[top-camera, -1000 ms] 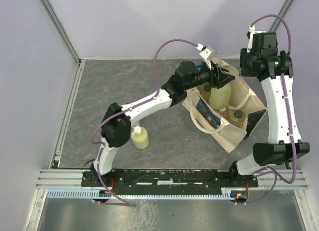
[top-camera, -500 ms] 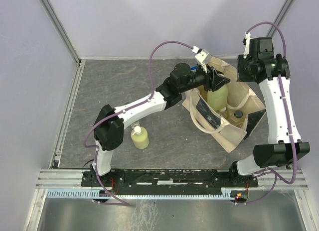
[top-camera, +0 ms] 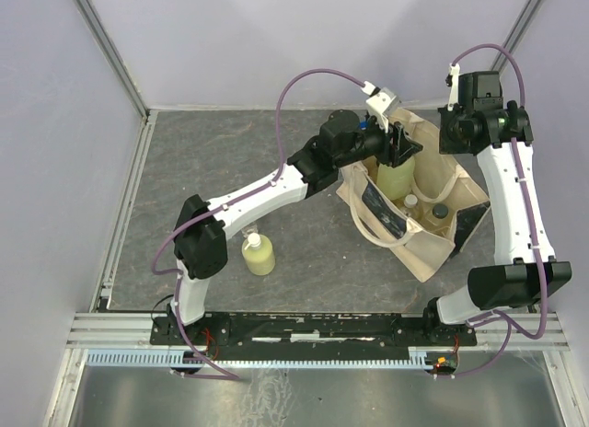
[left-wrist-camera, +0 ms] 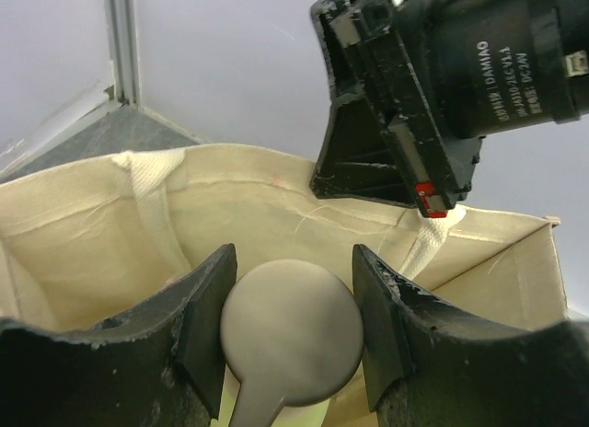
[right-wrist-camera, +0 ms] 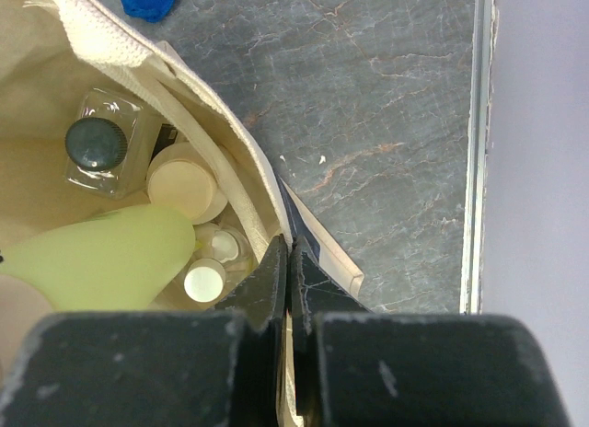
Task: Place the personal care products into the canvas bag
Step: Place the care product in the canvas bag.
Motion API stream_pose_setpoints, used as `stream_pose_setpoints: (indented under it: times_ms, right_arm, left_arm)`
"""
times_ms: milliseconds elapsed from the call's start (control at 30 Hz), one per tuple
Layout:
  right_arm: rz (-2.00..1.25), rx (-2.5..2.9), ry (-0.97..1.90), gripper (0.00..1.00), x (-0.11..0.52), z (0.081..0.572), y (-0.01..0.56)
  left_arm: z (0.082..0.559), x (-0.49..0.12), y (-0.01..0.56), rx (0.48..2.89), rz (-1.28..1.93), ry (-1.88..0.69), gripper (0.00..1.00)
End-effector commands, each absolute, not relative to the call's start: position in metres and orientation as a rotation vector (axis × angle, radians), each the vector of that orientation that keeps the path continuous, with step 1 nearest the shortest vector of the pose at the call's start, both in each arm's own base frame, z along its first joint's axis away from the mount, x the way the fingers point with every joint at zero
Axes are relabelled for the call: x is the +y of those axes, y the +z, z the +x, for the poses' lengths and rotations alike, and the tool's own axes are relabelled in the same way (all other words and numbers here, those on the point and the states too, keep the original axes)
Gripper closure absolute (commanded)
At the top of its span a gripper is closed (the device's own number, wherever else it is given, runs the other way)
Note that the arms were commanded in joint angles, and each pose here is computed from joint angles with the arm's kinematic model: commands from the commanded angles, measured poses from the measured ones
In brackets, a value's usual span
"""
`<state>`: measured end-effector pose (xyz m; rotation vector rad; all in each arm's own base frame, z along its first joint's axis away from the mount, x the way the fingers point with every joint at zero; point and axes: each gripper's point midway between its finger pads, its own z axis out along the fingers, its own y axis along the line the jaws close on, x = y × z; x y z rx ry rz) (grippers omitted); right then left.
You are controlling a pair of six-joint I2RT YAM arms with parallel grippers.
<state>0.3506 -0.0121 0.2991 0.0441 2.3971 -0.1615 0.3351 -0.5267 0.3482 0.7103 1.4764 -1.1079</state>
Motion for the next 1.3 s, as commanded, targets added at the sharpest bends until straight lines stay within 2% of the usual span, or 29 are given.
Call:
stream_pose_setpoints:
  times_ms: [0,333,867,1267]
  right_arm:
    - [0.047,2.360,-0.169,1.00,-0.013,0.351,0.308]
    - [0.045,2.365,-0.202,1.00,-0.017,0.351,0.307]
    - [0.075,2.366,-0.274,1.00,-0.028,0.358,0.310]
    - [0.076,2.378,-0.280,1.00,-0.030,0.359,0.307]
  left_arm:
    - [0.342,-0.496,0.445,1.247,0.634,-1.021,0.97]
    - [0.375,-0.476,0.469,1.210,0.584,-0.930,0.97]
    - [0.406,-0.443,0.449,1.276,0.548,-0.774,0.97]
    - [0.402,-0.461,0.424,1.301,0.571,-0.874,0.97]
